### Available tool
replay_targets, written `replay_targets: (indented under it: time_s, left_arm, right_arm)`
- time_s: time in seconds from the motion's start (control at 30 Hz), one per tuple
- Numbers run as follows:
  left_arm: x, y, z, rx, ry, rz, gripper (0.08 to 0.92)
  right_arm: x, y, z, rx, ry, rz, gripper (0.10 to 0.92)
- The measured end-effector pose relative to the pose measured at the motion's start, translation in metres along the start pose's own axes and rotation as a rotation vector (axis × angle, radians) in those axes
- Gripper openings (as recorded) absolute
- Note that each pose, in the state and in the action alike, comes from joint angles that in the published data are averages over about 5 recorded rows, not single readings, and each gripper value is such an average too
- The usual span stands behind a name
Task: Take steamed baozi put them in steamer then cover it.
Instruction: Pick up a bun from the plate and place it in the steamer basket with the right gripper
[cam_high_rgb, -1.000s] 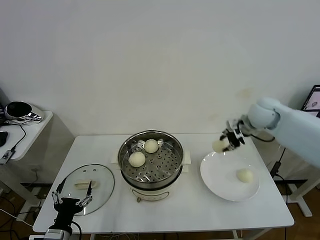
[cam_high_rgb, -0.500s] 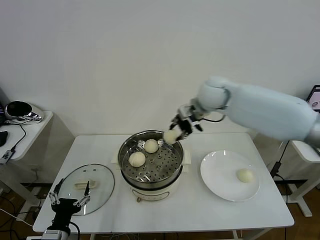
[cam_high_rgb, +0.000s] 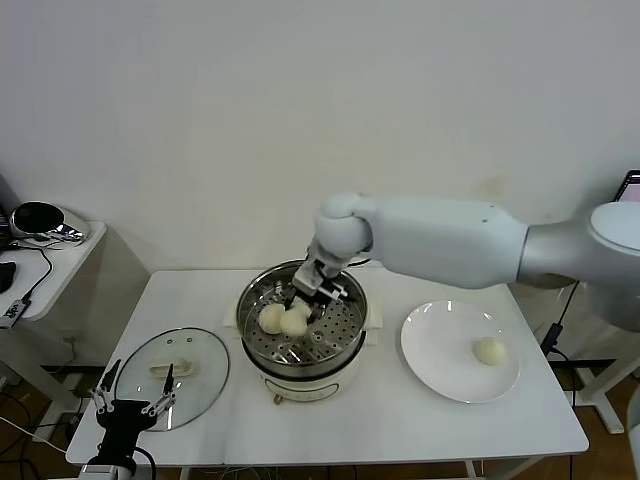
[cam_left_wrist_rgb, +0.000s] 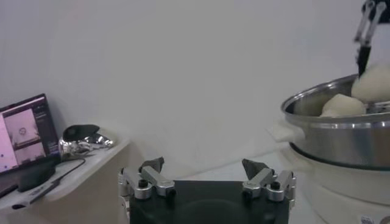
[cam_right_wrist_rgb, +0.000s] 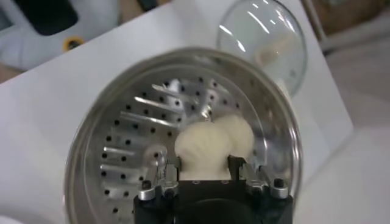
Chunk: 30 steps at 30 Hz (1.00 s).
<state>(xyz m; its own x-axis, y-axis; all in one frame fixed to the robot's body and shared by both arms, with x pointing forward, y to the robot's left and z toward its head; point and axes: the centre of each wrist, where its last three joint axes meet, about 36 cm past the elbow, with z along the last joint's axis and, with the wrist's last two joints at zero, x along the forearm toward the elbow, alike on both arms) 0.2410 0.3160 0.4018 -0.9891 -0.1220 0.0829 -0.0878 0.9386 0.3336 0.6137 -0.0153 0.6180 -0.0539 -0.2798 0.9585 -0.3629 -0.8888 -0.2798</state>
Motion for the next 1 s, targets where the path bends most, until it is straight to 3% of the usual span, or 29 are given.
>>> replay_targets:
  time_s: [0.43,0.8,1.0]
  left_arm:
    - [-0.001,-0.002,0.004,0.007,0.006,0.000,0.823]
    - [-0.004,-0.004,0.004,0.010,-0.001,0.005,0.823]
    - [-0.007,-0.005,0.002,0.006,-0.009,0.011,0.823]
  right_arm:
    - [-0.013,0.004,-0.011,0.126,-0.003,-0.082,0.514]
    - [0.007,0.008,-0.002,0.105,0.024,-0.042,0.788]
    - [0.043,0.022,0.010,-0.037,0.062,0.028,0.822]
